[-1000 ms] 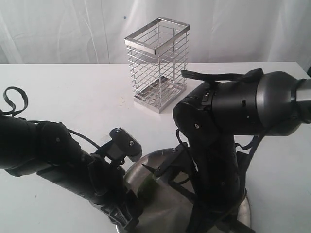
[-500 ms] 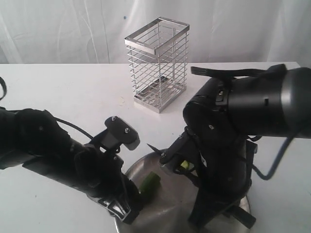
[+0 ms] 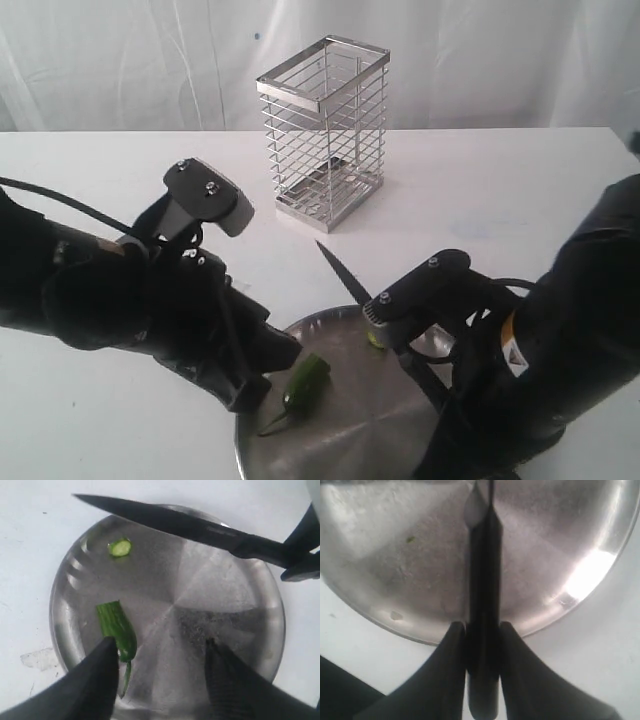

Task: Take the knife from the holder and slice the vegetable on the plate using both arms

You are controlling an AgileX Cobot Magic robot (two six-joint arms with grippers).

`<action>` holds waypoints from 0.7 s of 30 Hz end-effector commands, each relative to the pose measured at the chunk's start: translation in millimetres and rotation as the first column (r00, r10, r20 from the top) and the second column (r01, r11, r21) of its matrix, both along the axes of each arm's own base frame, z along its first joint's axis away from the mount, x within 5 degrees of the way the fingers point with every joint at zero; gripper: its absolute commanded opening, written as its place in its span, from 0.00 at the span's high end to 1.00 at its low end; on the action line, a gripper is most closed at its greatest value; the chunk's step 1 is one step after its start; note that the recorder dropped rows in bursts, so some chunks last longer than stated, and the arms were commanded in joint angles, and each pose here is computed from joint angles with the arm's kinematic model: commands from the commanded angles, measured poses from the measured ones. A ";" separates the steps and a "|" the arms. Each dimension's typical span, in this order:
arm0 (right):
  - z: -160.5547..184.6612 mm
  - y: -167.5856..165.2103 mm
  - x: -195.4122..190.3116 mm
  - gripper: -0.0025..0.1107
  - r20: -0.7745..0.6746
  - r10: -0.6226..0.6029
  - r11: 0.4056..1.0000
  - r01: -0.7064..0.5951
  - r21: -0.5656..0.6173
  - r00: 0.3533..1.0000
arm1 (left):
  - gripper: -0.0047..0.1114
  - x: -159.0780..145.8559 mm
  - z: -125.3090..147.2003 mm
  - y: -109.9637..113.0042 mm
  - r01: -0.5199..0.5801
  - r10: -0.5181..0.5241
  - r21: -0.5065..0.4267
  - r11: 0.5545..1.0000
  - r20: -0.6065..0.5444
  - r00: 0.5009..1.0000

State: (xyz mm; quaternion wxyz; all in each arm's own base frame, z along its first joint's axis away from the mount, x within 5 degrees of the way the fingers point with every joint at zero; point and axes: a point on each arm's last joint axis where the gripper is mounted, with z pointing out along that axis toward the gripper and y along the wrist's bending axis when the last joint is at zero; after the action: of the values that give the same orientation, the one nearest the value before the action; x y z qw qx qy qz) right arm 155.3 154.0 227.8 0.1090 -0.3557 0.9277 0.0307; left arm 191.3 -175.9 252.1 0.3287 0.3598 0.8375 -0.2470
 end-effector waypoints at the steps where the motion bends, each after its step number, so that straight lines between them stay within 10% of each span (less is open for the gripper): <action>1: 13.5 -5.8 -11.4 0.98 0.044 -0.018 0.994 0.013 0.112 0.999 | 0.74 -4.3 19.1 3.2 -0.098 0.097 -0.127 0.987 -0.011 0.995; 5: 16.2 -12.3 -17.7 0.98 0.074 -0.020 0.990 0.010 0.144 0.997 | 0.96 -4.9 38.4 6.4 -0.176 0.180 -0.245 0.953 -0.004 0.984; 21: 11.9 -12.3 -24.7 0.98 0.116 0.043 0.972 -0.069 0.224 0.992 | 0.96 -12.9 92.1 -11.0 0.044 -0.023 -0.397 0.917 0.058 0.998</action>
State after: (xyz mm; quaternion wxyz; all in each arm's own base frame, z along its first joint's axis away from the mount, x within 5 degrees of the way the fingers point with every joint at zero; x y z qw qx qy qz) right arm 130.9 141.6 238.2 0.1861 -0.3604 0.9068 0.1151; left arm 181.0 -183.6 339.6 0.4143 0.3020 0.7672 -0.3854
